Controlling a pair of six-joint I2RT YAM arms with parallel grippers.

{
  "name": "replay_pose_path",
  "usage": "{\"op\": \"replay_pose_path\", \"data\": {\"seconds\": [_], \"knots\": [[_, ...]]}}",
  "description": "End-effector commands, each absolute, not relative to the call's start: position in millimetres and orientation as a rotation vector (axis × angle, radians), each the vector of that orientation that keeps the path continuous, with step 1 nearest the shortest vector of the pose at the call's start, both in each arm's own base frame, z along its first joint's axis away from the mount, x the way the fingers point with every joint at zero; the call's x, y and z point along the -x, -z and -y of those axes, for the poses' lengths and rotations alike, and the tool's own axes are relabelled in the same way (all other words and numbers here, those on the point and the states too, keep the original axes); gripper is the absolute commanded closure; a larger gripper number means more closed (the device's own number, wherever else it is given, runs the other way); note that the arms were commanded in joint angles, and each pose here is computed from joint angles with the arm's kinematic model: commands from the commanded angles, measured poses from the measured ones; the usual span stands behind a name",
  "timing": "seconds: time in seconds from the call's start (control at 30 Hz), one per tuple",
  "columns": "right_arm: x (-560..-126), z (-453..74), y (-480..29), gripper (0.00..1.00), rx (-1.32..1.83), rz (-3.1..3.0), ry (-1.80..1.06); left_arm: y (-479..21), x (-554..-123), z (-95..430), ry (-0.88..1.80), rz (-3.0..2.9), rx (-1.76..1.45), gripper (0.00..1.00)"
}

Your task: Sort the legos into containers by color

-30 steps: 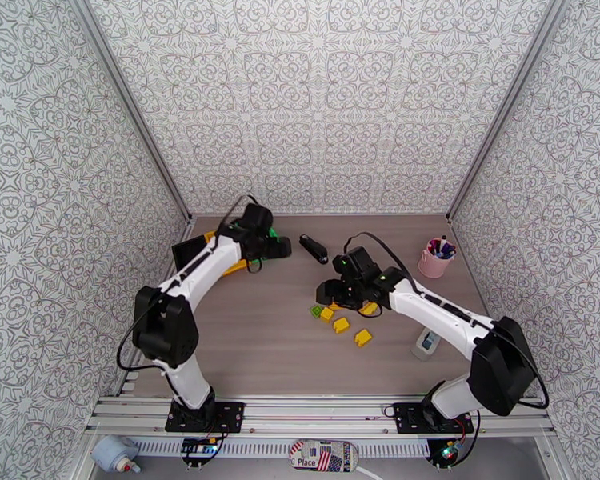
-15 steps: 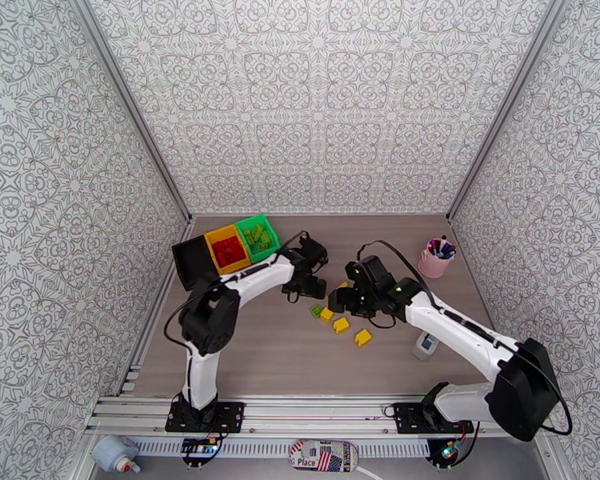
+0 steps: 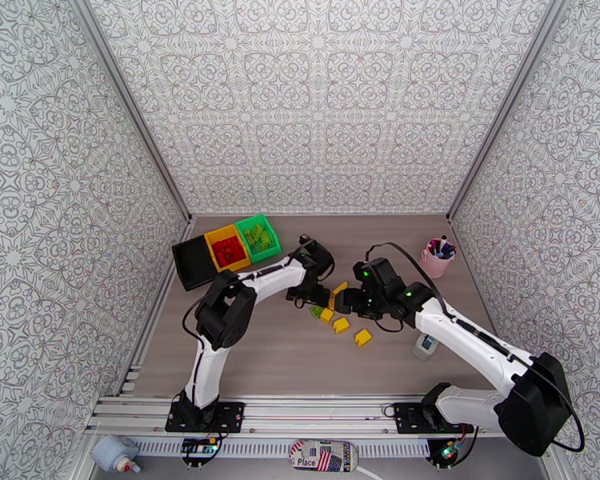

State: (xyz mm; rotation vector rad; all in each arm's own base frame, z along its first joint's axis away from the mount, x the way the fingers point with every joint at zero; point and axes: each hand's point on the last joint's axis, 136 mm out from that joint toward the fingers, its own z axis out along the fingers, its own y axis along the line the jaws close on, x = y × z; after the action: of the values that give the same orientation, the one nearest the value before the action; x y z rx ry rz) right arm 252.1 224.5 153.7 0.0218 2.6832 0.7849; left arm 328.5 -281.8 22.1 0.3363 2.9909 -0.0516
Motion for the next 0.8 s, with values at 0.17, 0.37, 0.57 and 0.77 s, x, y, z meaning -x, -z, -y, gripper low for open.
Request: {"op": "replay_pose_path", "data": {"seconds": [0.17,0.37,0.57,0.77], "knots": [[-249,-218,-148,0.30,-0.038,-2.694,-0.770,-5,-290,280,0.064,-3.067,-0.303,0.13],[-248,-219,-145,0.30,-0.042,-2.700,-0.777,-3,-281,279,0.095,-3.070,-0.286,0.33],[-247,-223,-142,0.30,-0.048,-2.702,-0.814,-9,-280,287,0.149,-3.058,-0.274,0.50],[-243,-239,-130,0.30,-0.075,-2.700,-0.952,-24,-284,289,0.318,-3.022,-0.182,0.61]]}}
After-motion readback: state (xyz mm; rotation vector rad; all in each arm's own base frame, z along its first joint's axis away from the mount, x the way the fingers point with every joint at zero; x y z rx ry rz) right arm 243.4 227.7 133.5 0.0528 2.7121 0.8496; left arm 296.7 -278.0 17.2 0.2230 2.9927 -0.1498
